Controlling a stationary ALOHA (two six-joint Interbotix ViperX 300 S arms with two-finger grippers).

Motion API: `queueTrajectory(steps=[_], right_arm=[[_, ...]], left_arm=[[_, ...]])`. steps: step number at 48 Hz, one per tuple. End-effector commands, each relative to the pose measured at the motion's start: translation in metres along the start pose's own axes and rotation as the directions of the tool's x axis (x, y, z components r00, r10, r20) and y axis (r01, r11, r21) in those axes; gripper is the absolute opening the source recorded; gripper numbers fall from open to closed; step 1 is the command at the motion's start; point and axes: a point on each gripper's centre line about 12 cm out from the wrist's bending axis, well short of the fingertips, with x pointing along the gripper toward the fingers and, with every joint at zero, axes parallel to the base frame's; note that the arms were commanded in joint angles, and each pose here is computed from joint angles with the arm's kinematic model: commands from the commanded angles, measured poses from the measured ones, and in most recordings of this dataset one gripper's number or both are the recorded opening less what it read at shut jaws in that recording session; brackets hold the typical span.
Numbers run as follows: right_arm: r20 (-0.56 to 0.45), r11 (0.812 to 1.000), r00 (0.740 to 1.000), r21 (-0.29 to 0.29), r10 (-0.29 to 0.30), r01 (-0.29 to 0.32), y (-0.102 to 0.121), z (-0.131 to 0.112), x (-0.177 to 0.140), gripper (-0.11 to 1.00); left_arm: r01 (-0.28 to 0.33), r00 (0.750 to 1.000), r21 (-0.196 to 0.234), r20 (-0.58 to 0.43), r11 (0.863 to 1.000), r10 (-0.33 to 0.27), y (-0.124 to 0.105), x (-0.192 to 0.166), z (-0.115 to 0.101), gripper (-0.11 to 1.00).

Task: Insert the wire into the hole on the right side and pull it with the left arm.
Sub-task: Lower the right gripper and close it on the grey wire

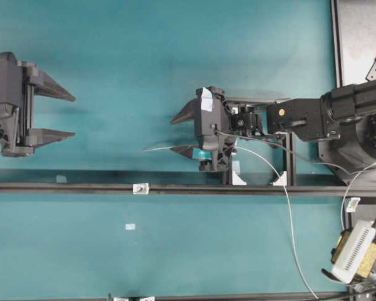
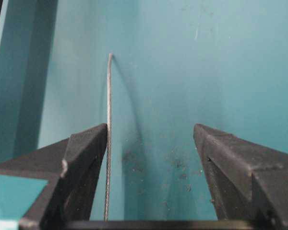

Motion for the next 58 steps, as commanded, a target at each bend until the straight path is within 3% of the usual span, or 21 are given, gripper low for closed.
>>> queueTrajectory(steps=[1,22,26,34,38,58], right_arm=[[0.035,1.0,0.999,-0.001,0.007,-0.007,0.0022,0.0114,-0.0001,0.79],[0.039,1.0,0.999,0.0,0.006,-0.006,0.0018,0.0121,-0.0001,0.76],[0.041,1.0,0.999,-0.002,0.006,-0.006,0.0019,0.0127,0.0,0.66],[0.036,1.0,0.999,-0.006,0.007,-0.007,0.0023,0.0121,0.0,0.21],[0.036,1.0,0.999,-0.006,0.007,-0.007,0.0023,0.0121,0.0,0.06],[0.042,1.0,0.999,-0.005,0.007,-0.006,0.0021,0.0142,-0.0003,0.02]], left_arm=[[-0.003,1.0,-0.003,0.029,1.0,0.003,0.0007,0.0007,0.0086,0.77],[-0.004,1.0,-0.005,0.029,1.0,0.004,0.0012,0.0007,0.0086,0.77],[-0.004,1.0,-0.004,0.029,1.0,0.004,0.0012,0.0007,0.0086,0.77],[-0.004,1.0,-0.005,0.031,1.0,0.004,0.0011,0.0008,0.0092,0.77],[-0.004,1.0,-0.005,0.029,1.0,0.004,0.0012,0.0007,0.0086,0.77],[-0.004,1.0,-0.005,0.029,1.0,0.004,0.0012,0.0007,0.0086,0.77]])
